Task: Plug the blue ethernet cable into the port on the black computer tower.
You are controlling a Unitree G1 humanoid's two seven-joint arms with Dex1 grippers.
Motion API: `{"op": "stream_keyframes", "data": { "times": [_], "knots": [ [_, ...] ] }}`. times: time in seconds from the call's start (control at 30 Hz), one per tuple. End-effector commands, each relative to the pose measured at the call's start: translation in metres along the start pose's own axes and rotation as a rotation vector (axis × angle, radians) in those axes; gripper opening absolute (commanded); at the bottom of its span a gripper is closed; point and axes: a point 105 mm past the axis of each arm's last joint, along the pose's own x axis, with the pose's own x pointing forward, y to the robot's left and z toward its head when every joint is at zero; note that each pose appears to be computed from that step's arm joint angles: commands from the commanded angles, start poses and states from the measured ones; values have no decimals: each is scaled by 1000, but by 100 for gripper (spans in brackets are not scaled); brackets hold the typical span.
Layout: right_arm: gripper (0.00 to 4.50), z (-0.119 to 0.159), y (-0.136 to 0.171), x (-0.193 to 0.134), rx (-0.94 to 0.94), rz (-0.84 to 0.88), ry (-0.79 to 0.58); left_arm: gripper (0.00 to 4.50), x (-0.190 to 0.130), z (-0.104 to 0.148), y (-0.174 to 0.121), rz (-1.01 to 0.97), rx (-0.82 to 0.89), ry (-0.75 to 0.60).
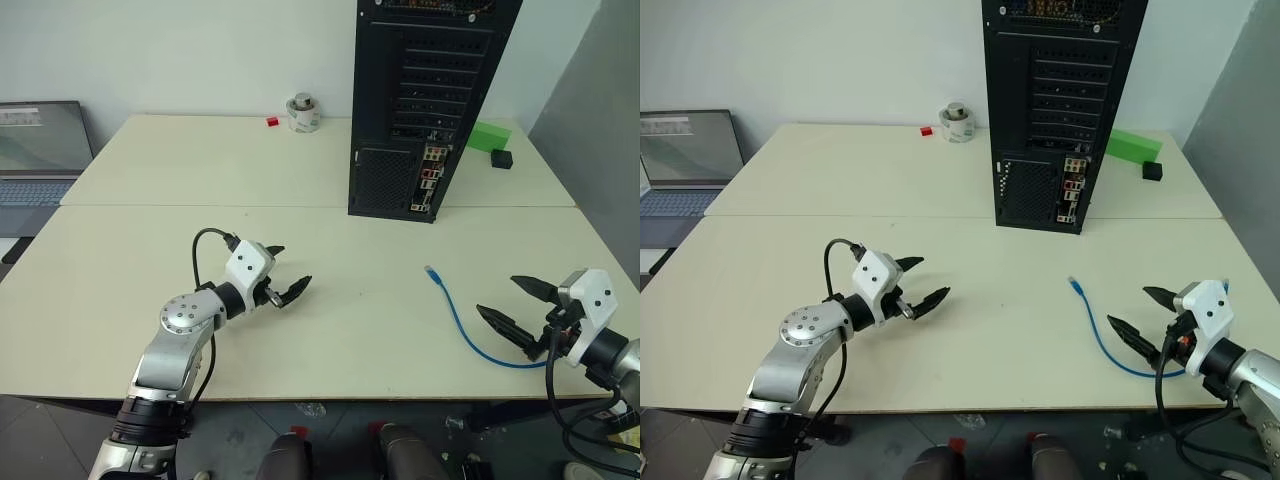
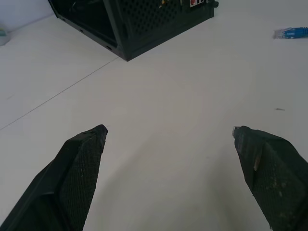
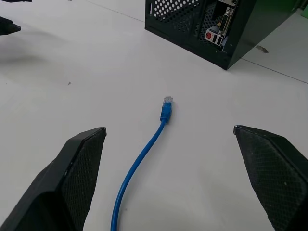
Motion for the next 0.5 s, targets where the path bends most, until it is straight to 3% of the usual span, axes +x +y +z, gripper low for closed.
{"op": "stream_keyframes", "data": {
  "times": [0.03,0.5],
  "knots": [
    [450,10,0,-3,-30,-5,-21,444,-2,13,-5,-28,71,-41],
    [450,12,6,11,-17,-33,-24,444,3,23,-20,-82,57,-76]
  ]
}}
